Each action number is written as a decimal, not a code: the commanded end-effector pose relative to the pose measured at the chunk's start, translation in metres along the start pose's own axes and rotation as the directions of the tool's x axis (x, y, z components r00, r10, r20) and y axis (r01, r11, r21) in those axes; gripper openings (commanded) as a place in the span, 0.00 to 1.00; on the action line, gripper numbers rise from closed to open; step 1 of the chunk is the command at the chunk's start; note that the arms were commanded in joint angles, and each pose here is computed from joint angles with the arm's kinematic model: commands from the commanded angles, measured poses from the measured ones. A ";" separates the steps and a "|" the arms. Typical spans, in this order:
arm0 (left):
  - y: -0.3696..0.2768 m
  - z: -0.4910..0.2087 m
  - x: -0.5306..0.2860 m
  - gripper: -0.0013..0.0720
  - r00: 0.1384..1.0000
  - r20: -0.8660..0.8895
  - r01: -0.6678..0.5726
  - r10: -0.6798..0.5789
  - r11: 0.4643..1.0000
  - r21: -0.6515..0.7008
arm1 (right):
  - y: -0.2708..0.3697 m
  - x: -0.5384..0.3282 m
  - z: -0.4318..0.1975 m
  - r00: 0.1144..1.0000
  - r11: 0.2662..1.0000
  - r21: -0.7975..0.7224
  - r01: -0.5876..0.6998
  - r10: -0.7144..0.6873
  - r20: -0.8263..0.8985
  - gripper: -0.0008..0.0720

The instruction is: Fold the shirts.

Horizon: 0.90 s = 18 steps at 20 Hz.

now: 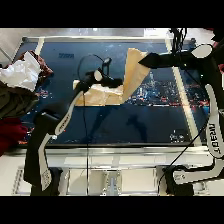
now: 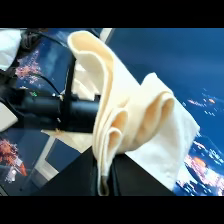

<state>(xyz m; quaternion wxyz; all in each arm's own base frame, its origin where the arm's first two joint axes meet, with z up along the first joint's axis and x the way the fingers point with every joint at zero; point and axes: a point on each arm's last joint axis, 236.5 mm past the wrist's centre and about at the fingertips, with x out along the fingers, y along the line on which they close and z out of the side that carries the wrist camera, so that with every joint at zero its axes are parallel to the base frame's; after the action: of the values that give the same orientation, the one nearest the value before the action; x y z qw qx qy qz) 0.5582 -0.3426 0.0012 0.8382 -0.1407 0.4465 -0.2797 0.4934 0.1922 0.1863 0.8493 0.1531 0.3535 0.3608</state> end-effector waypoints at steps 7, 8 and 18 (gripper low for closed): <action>0.108 0.141 -0.306 0.03 0.905 0.365 -0.249 0.221 0.968 0.032 | 0.106 0.112 -0.017 0.995 0.993 -0.076 -0.094 0.097 0.034 0.06; 0.120 0.141 -0.323 0.03 0.895 0.372 -0.272 0.244 0.962 0.023 | 0.115 0.137 -0.028 0.994 0.993 -0.068 -0.101 0.103 0.034 0.06; 0.173 0.116 -0.329 0.03 0.900 0.301 -0.332 0.315 0.943 0.007 | 0.139 0.273 -0.088 0.977 0.962 0.184 -0.202 0.186 0.104 0.65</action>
<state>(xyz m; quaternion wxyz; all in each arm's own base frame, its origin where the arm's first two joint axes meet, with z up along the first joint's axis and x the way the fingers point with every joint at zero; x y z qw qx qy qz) 0.5686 -0.0149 0.2069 0.9343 -0.0903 0.3211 -0.1257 0.4824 0.4783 0.0710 0.8057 0.2470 0.3407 0.4167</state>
